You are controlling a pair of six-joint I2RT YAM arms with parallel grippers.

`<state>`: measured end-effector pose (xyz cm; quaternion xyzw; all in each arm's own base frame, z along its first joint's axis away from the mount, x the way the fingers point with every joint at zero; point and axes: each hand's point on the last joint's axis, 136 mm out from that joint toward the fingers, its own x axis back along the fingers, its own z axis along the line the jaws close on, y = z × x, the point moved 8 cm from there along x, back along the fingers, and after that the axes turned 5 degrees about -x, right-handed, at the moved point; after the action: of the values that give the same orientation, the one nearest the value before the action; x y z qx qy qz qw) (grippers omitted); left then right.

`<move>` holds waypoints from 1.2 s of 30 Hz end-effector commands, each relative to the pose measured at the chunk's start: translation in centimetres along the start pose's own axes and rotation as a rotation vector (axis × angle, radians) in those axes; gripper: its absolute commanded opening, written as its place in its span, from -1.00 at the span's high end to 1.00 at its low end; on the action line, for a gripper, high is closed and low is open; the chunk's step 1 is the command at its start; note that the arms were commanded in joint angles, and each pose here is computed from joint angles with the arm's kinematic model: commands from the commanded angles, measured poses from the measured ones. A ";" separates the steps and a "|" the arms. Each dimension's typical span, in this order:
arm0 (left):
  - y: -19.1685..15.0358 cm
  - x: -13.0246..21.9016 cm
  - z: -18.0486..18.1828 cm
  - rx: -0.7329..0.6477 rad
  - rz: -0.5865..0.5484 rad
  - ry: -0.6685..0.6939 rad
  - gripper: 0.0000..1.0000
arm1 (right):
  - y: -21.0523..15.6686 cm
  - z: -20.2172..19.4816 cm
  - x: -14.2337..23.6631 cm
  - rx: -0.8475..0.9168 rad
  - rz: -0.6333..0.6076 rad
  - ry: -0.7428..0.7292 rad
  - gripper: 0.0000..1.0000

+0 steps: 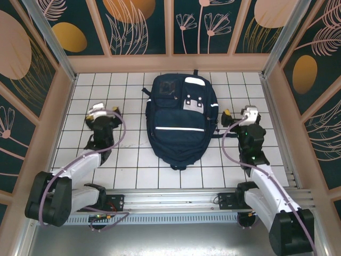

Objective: Pack the student bag

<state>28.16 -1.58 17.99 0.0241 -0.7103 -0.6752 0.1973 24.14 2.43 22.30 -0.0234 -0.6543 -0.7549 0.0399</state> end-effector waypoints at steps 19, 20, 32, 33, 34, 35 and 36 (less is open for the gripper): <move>-3.2 -1.7 2.1 -0.069 -0.200 -0.086 -0.98 | -7.6 -6.2 -2.6 -0.150 -0.093 -0.072 -0.98; -3.1 -2.6 1.6 -0.083 -0.185 -0.119 -0.98 | -7.8 -6.2 -4.0 -0.145 -0.019 -0.103 -0.98; -2.9 -2.9 2.2 -0.057 -0.170 -0.173 -0.97 | -7.8 -5.3 -5.9 -0.085 0.016 -0.138 -0.98; -3.0 -2.9 2.2 -0.061 -0.169 -0.177 -0.98 | -7.8 -5.3 -5.9 -0.086 0.018 -0.138 -0.98; -3.0 -3.1 2.0 -0.069 -0.160 -0.183 -0.98 | -7.8 -5.3 -5.9 -0.088 0.015 -0.135 -0.97; -3.0 -3.2 1.9 -0.070 -0.155 -0.188 -0.98 | -7.8 -5.3 -5.9 -0.088 0.016 -0.134 -0.98; -2.9 -3.2 2.0 -0.071 -0.158 -0.187 -0.97 | -7.8 -5.3 -5.9 -0.088 0.017 -0.135 -0.98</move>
<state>29.71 1.06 13.75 0.0074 -0.6983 -0.7095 0.0940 29.45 -1.46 13.22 -0.0828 -0.6164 -0.7830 0.0063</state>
